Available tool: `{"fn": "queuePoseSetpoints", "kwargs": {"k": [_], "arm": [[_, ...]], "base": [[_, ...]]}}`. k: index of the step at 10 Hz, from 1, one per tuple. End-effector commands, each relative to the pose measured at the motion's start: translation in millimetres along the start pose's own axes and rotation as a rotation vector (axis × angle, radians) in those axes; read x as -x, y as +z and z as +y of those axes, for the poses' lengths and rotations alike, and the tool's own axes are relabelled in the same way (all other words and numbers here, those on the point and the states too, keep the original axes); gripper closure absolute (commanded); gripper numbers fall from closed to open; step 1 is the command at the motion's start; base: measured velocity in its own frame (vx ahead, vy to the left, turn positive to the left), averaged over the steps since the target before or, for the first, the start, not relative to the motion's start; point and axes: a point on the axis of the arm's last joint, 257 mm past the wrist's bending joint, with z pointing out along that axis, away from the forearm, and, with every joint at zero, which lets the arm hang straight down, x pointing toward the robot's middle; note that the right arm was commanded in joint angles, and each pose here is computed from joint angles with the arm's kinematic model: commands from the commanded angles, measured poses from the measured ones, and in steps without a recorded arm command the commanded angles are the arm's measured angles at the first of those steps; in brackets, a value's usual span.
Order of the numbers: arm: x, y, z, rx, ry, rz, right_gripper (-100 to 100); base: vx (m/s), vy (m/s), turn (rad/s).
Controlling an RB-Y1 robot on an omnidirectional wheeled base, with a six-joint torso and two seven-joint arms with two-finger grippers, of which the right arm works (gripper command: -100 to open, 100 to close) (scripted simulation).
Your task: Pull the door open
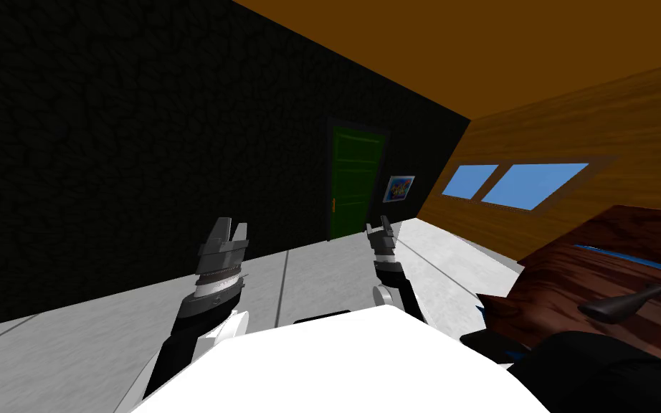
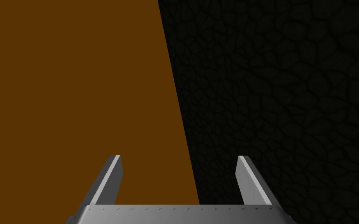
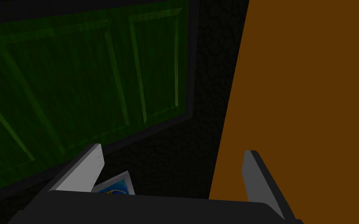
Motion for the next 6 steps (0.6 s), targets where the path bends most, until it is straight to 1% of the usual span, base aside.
{"fn": "queuePoseSetpoints", "kwargs": {"k": [1,5,6], "arm": [[2.4,-2.3,-10.2,-0.017,0.029,0.004,-100],[7.5,-6.8,-28.0,-0.045,0.082,0.005,-100],[9.9,-8.8,-35.4,-0.057,0.105,0.004,-100]], "base": [[0.081,-0.010,0.096],[0.127,-0.023,0.066],[0.121,-0.015,0.081]]}}
